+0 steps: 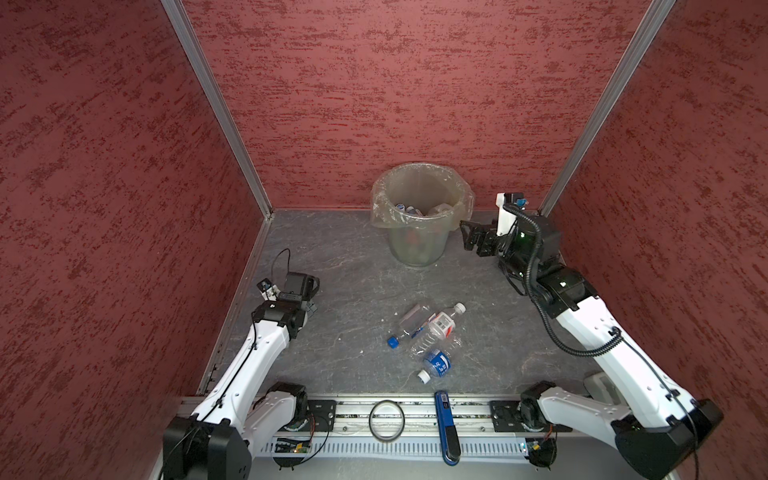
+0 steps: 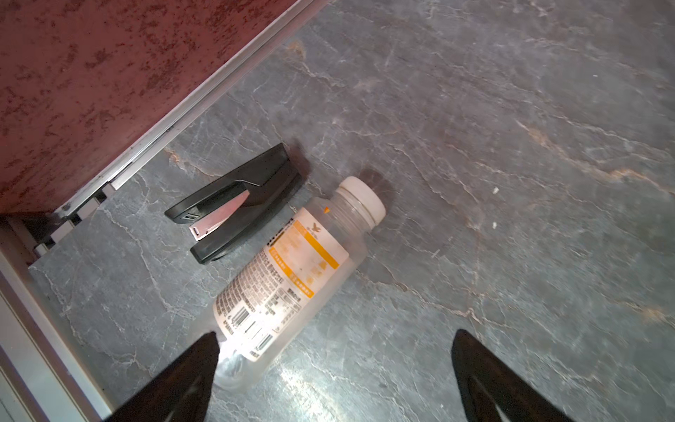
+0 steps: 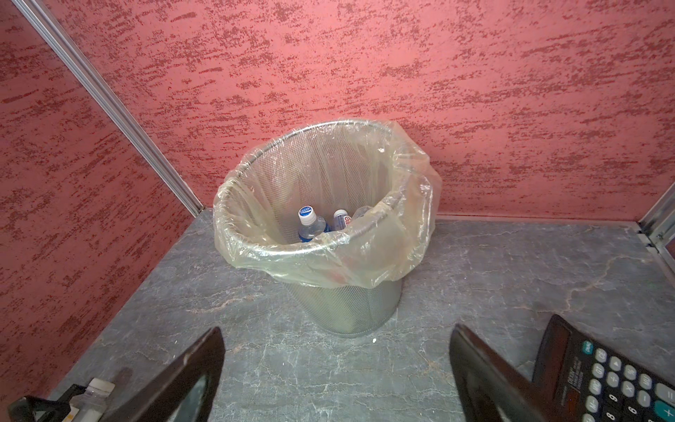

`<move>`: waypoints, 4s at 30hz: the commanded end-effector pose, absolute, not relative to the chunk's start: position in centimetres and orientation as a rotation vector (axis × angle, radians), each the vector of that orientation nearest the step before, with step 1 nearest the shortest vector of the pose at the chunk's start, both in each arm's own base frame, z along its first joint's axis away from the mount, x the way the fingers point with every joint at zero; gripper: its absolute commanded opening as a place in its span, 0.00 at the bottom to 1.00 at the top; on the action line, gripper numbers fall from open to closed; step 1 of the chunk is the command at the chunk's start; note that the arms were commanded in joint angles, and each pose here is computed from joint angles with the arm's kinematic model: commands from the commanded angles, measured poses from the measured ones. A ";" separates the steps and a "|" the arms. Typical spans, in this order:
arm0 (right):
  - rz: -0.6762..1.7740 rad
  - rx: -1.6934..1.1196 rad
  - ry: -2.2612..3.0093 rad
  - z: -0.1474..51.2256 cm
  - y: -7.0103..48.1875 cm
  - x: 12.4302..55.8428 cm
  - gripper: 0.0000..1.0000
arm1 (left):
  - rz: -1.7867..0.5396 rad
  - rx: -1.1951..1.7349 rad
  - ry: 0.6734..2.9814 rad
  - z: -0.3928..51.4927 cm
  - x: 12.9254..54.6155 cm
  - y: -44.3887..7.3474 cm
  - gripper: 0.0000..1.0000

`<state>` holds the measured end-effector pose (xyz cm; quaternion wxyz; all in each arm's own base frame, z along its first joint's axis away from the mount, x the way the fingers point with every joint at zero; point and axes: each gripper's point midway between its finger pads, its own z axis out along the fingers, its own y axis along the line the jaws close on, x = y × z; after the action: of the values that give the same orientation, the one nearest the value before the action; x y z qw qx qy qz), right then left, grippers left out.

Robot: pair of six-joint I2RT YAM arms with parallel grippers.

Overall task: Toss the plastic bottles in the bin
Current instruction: 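Draw the right gripper back while the left gripper reaches the orange-label bottle, then close the left gripper on the orange-label bottle beside the stapler, then lift the orange-label bottle upright with the left gripper, then carry the orange-label bottle over the bin and open the left gripper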

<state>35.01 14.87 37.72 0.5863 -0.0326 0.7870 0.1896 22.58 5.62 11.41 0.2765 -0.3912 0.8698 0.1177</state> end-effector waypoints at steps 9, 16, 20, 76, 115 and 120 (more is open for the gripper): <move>0.432 -0.069 1.773 39.3 13.9 33.7 0.96 | 0.209 -1.042 2.433 9.3 24.3 5.4 1.00; 0.427 -0.064 1.756 39.7 13.6 33.4 0.96 | 0.085 -1.149 2.453 7.7 23.3 5.7 1.00; 0.426 -0.064 1.754 39.8 13.6 33.4 0.97 | -0.031 -1.185 2.495 6.0 23.2 4.5 1.00; 0.470 -0.047 2.032 29.4 14.1 31.7 0.94 | -0.446 -0.807 2.349 11.3 28.7 -3.7 0.49; 0.365 0.083 2.136 24.1 11.1 29.5 0.98 | -0.569 0.318 1.684 42.0 31.6 -23.4 0.55; 0.380 0.080 2.124 24.5 11.2 29.3 0.98 | -0.620 0.305 1.637 45.9 42.2 -27.0 0.61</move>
<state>29.48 11.54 24.26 0.4672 0.0218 0.8700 0.1562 38.19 -25.17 42.47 0.6038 0.1207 0.7516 -0.2366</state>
